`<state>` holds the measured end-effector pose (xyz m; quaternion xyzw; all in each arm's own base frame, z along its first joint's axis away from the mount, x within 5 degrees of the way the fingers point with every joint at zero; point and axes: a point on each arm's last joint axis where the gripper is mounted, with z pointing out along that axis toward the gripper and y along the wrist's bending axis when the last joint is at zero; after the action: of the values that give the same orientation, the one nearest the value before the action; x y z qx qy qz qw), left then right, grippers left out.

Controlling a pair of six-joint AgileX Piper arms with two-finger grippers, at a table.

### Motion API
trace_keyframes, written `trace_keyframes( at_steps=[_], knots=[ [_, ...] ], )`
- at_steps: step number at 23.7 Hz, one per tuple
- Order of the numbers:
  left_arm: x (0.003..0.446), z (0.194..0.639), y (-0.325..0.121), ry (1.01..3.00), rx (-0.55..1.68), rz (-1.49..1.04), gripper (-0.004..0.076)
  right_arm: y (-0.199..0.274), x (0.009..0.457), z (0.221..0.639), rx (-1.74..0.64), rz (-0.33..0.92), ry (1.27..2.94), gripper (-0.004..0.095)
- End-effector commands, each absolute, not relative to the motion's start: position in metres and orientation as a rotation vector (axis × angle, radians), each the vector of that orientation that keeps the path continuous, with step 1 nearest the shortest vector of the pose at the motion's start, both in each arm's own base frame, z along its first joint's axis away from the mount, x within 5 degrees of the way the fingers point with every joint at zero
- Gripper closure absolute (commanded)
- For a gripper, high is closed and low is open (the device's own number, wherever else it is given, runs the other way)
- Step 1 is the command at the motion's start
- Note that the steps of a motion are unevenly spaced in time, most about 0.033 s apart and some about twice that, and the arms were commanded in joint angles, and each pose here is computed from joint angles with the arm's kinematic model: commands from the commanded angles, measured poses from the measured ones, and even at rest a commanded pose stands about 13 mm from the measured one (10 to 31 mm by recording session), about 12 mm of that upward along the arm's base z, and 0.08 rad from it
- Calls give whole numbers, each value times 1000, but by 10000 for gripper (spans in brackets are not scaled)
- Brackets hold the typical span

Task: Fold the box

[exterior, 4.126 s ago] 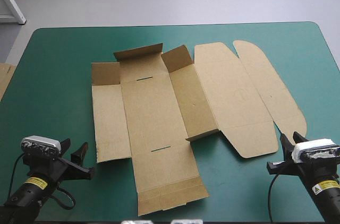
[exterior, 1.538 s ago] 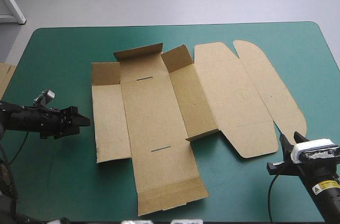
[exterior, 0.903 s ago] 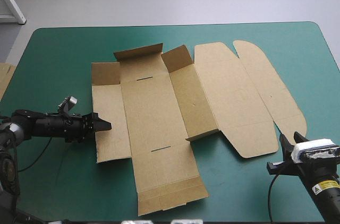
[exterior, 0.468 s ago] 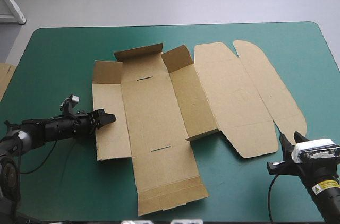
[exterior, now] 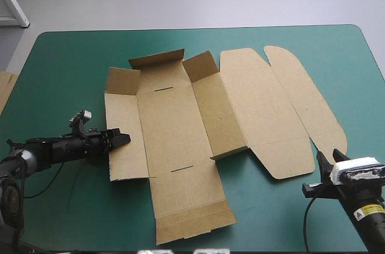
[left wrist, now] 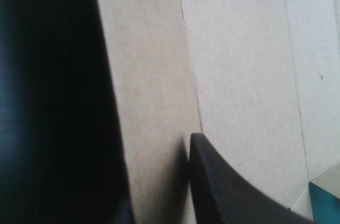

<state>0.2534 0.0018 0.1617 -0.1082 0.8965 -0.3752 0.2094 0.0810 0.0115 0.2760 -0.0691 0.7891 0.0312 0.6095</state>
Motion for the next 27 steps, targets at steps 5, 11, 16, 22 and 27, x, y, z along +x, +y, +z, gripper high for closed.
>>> trace_keyframes(
  at_steps=[5,11,16,22,27],
  knots=[
    [250,167,-8,2442,-220,-1149,734,11,83,294,-144,77,1723,556],
    [264,188,-6,2334,-137,-1144,734,11,83,302,-136,79,1686,556],
    [301,242,2,2261,31,-1037,734,11,80,322,-133,75,1617,556],
    [339,335,-14,2216,381,-737,734,11,79,325,-136,68,1598,556],
    [351,389,-23,2168,507,-651,734,10,79,325,-139,64,1598,556]
  ],
)
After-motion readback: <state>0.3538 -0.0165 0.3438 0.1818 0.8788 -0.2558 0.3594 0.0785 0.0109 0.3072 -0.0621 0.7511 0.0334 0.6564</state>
